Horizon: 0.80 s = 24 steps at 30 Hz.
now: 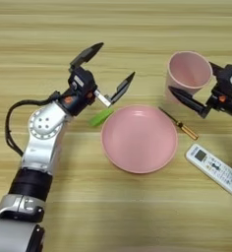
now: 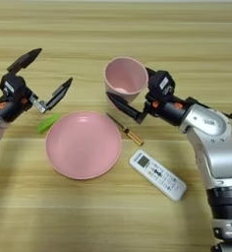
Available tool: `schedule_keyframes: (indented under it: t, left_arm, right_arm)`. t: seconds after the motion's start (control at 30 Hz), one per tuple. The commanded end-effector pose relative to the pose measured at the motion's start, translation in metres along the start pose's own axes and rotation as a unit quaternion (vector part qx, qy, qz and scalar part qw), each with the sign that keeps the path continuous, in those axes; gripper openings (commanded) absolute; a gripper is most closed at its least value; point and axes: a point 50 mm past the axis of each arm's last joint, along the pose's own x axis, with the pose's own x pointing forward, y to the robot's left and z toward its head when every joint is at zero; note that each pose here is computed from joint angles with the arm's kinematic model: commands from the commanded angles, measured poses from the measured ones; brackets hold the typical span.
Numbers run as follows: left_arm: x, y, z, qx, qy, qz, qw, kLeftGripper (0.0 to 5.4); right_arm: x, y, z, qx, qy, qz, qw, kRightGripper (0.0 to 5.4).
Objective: Move the objects on the table
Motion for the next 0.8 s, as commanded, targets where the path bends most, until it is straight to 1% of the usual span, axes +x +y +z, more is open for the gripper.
schedule_keyframes:
  t: [0.03,0.1,0.13,0.2,0.23,0.27,0.33,0.43,0.53,0.7,0.8]
  left_arm:
    - [-0.001,-0.018,0.013,-0.029,0.003,-0.109,0.9936,5.40]
    - [-0.003,-0.030,0.015,-0.053,0.014,-0.172,0.9836,5.40]
    - [-0.003,-0.035,0.015,-0.064,0.020,-0.193,0.9789,5.40]
    - [-0.005,-0.042,0.014,-0.076,0.032,-0.226,0.9705,5.40]
    - [-0.007,-0.047,0.012,-0.085,0.043,-0.248,0.9641,5.40]
    - [-0.009,-0.051,0.010,-0.090,0.052,-0.268,0.9579,5.40]
    - [-0.011,-0.056,0.004,-0.094,0.071,-0.288,0.9503,5.40]
    - [-0.014,-0.061,0.002,-0.091,0.080,-0.317,0.9407,5.40]
    - [-0.011,-0.062,0.003,-0.094,0.078,-0.322,0.9388,5.40]
    - [-0.009,-0.061,0.004,-0.094,0.074,-0.312,0.9426,5.40]
    - [-0.008,-0.059,0.004,-0.094,0.073,-0.304,0.9453,5.40]
  right_arm:
    - [-0.001,0.009,0.009,-0.001,-0.004,0.055,0.998,4.43]
    - [-0.003,0.016,0.013,0.007,-0.010,0.083,0.996,4.43]
    - [-0.004,0.019,0.015,0.010,-0.013,0.094,0.995,4.43]
    - [-0.005,0.024,0.020,0.016,-0.019,0.112,0.993,4.43]
    - [-0.006,0.026,0.023,0.017,-0.022,0.121,0.992,4.43]
    - [-0.006,0.028,0.026,0.018,-0.025,0.129,0.991,4.43]
    - [-0.007,0.032,0.030,0.030,-0.031,0.139,0.989,4.43]
    - [-0.009,0.037,0.032,0.044,-0.033,0.149,0.987,4.43]
    - [-0.009,0.045,0.033,0.056,-0.036,0.162,0.985,4.43]
    - [-0.007,0.057,0.027,0.080,-0.032,0.175,0.981,4.43]
    - [-0.006,0.063,0.023,0.089,-0.027,0.185,0.978,4.43]
